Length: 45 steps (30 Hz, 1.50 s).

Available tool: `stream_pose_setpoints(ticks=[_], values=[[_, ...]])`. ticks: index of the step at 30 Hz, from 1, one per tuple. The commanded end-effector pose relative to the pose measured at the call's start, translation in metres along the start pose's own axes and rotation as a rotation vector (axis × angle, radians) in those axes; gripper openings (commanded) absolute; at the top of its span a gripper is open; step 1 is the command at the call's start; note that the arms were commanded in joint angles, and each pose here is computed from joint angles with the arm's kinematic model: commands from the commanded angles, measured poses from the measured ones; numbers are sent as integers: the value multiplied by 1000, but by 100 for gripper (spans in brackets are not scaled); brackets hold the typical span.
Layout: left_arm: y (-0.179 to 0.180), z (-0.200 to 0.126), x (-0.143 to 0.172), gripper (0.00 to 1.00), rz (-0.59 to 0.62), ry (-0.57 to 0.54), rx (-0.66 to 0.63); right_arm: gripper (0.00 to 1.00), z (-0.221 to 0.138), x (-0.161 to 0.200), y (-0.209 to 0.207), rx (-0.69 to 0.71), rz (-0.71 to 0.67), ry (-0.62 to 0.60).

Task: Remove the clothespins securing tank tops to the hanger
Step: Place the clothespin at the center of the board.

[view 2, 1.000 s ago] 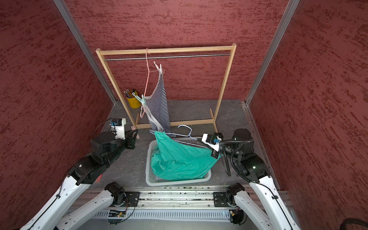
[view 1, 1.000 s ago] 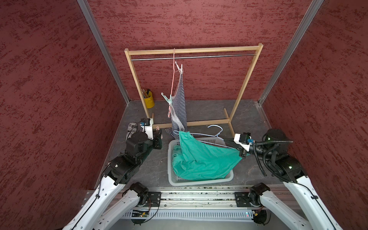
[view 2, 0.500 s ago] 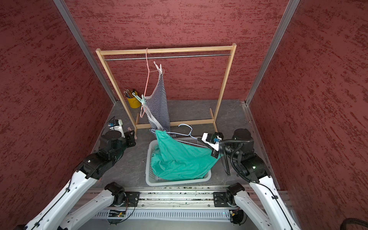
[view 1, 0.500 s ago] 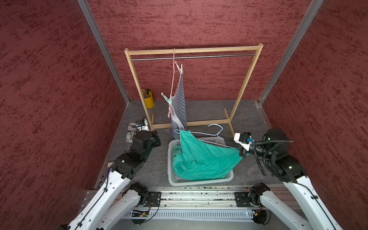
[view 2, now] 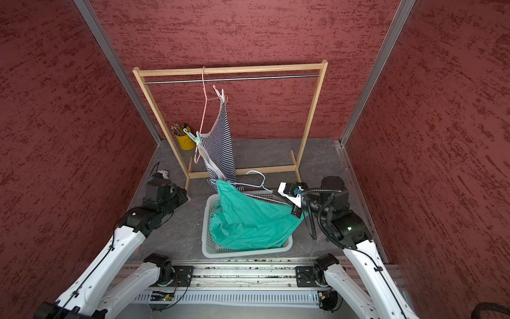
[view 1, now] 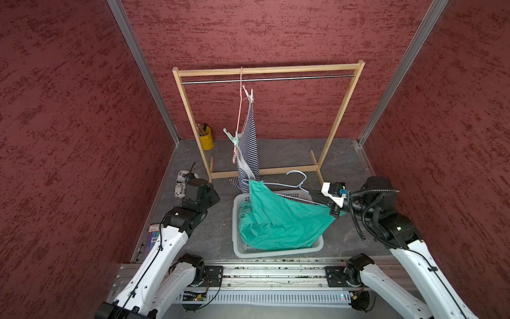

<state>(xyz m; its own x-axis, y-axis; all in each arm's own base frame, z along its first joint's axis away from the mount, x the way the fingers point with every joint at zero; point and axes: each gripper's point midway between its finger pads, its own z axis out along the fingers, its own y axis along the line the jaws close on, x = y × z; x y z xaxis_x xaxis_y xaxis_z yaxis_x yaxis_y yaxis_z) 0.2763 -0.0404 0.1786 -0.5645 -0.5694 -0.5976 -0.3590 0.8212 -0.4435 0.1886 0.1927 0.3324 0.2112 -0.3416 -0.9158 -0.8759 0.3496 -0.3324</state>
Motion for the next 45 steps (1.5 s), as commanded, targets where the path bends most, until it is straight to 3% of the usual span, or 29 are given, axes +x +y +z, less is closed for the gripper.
stream_pose_setpoints(ticks=[1,5,8,17,25,29,32,38,45], values=[[9,5,9,0,-62,66,-47,0,-1,-11,-6,26,-30,-31],[14,9,13,0,-77,47,-43,0,-2,-11,-6,29,-30,-27],[9,11,16,0,-25,42,9,0,-2,-10,-6,29,-28,-25],[20,32,41,0,197,311,-163,0,-1,-9,-6,29,6,-21],[22,46,59,0,262,384,-202,0,-5,-10,-5,43,-2,-24],[34,52,67,0,321,417,-298,0,-7,-10,-4,46,13,-26],[36,57,70,0,340,421,-324,0,-8,-10,-4,52,16,-26],[17,67,62,0,301,331,-218,0,-9,-11,-3,56,19,-30],[35,80,66,0,384,383,-314,0,-10,-9,-3,59,27,-25]])
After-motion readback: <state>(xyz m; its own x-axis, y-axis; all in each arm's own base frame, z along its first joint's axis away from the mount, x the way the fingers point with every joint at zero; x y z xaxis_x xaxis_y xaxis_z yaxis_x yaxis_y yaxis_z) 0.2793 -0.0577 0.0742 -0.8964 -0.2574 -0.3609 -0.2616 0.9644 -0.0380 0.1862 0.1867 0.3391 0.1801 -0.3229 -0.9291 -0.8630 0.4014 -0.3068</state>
